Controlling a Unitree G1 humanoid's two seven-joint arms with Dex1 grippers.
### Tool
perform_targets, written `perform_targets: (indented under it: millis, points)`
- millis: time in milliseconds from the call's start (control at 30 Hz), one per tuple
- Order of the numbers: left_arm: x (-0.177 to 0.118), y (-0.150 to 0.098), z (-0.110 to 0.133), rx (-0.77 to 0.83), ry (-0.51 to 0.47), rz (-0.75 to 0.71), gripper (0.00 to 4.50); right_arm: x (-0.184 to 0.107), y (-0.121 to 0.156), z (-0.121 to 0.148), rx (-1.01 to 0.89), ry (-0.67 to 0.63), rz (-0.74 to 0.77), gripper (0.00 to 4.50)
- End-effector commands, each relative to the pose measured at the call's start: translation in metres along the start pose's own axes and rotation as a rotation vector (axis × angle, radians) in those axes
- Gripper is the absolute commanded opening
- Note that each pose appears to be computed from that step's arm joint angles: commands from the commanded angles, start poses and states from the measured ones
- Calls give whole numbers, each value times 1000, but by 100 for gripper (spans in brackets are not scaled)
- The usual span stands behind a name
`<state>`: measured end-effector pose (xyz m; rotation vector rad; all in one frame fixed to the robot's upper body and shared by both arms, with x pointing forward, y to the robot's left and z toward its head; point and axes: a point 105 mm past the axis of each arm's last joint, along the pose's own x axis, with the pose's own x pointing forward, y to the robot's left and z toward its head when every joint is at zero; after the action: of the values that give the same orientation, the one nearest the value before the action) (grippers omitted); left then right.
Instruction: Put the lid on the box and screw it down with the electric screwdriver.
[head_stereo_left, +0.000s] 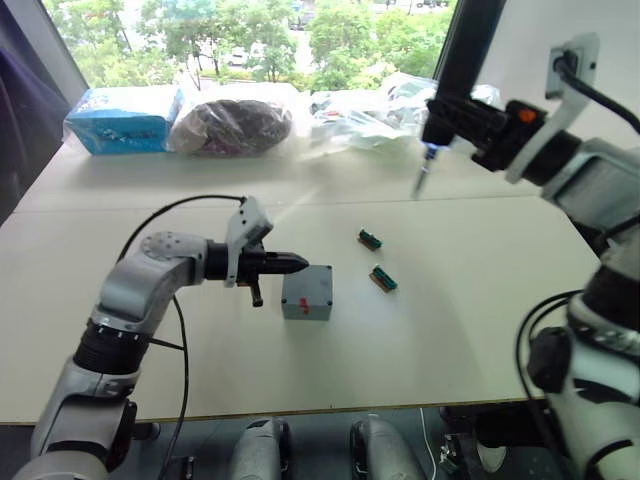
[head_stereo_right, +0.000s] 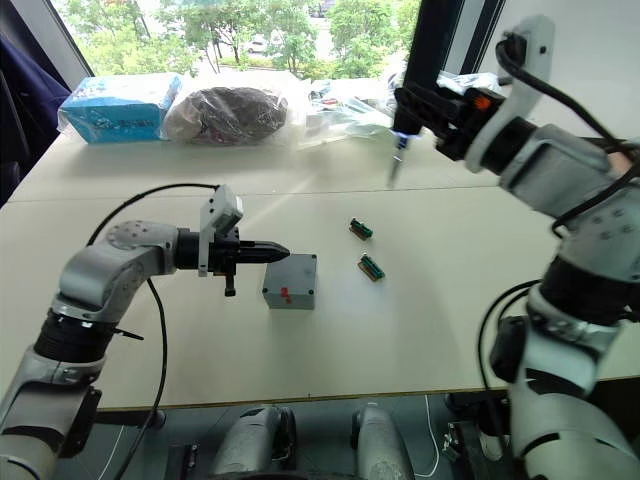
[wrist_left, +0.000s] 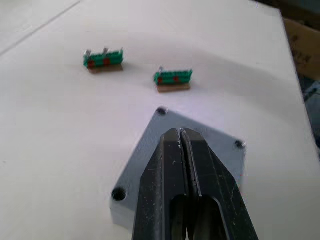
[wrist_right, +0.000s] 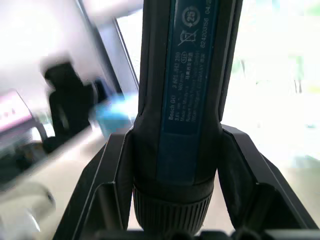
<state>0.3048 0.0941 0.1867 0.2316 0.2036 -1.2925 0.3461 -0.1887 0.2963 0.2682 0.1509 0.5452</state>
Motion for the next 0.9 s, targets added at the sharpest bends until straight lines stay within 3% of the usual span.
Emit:
perform_targets:
  millis: [33,233,500,667,733,767,900]
  points:
    - [3,-24,14,93,5,-101,0,-17,-45,-46,120,334,-176,185]
    - [12,-34,8,240,92,-129,0,-48,-87,-97,236,622,-323,185]
    - [17,-47,4,199,67,-176,0,-49,-94,-121,232,768,-353,185]
    - [13,-45,0,161,63,-152,0,-46,-104,-130,206,791,-382,185]
    - [10,-41,-3,151,76,-133,0,-45,-108,-132,184,798,-396,283]
    - [9,-40,-6,146,85,-126,0,-46,-109,-134,174,808,-396,301]
    - [2,-36,-13,138,124,-92,0,-45,-103,-139,165,826,-358,446]
